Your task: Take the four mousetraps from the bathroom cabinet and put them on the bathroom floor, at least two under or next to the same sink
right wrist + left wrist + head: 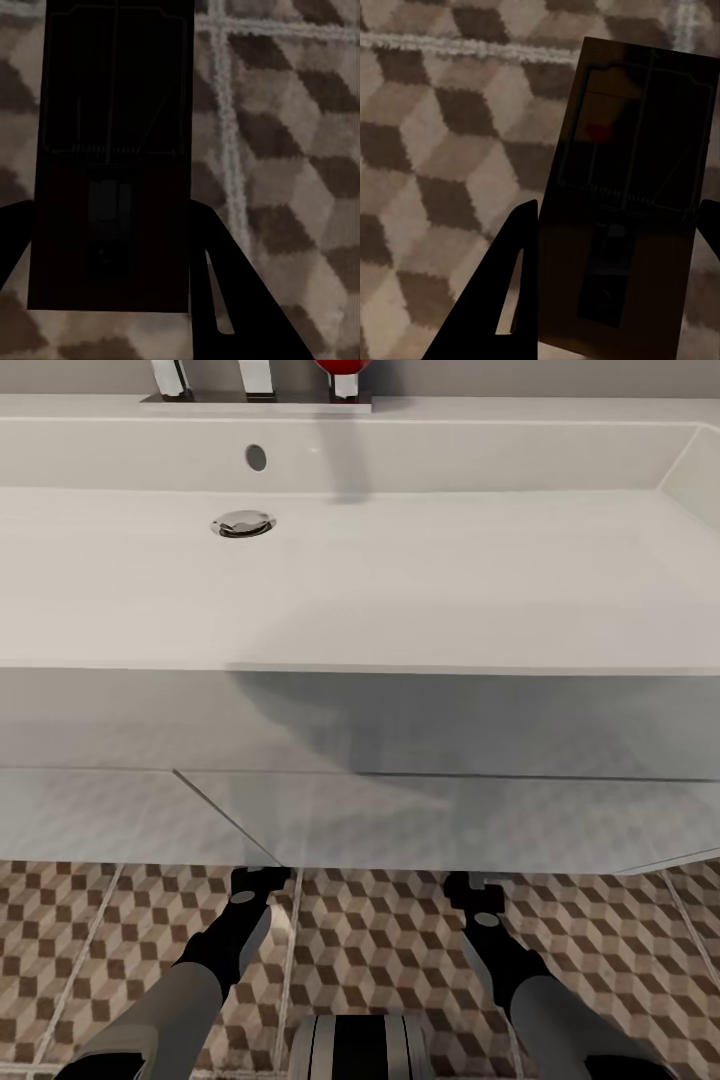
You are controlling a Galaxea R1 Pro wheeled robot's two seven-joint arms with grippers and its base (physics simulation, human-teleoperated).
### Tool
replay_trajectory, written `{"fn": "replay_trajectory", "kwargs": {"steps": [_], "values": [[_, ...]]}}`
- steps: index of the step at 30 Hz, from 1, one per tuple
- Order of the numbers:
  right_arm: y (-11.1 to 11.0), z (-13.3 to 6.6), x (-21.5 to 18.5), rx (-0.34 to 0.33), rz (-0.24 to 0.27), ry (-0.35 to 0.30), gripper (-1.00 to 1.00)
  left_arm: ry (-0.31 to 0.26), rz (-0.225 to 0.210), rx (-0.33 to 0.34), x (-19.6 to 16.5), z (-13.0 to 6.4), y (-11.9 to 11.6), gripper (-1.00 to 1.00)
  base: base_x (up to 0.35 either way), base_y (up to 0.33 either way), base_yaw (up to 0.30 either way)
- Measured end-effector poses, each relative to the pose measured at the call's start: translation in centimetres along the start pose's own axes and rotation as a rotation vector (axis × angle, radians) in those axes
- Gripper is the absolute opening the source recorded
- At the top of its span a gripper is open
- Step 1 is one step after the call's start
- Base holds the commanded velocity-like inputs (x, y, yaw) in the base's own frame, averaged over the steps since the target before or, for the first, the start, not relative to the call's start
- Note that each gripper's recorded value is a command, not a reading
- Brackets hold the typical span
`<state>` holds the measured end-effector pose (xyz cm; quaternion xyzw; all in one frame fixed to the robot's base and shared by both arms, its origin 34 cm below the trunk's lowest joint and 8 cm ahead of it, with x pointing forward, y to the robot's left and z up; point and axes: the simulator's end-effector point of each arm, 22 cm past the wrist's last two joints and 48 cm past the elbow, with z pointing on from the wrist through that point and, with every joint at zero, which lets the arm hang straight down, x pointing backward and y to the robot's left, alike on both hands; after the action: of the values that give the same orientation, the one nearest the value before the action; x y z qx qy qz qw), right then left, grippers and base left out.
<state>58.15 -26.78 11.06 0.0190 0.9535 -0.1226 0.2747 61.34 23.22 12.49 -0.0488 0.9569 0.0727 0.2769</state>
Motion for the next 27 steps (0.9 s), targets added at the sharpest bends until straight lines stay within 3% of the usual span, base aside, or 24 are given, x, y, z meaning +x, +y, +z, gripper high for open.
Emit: {"fn": "replay_trajectory", "kwargs": {"steps": [12,27], "values": [[0.5,-0.4,-0.1,0.036,0.013,0.002,-1.0,-0.001,0.002,0.002,0.0,0.0,-0.1,-1.0,0.0,0.0,0.031],[1.3,-0.4,-0.6,0.0,0.001,-0.019,-1.0,-0.007,0.002,0.002,-0.3,0.0,-0.2,-1.0,0.0,0.0,0.026]]}}
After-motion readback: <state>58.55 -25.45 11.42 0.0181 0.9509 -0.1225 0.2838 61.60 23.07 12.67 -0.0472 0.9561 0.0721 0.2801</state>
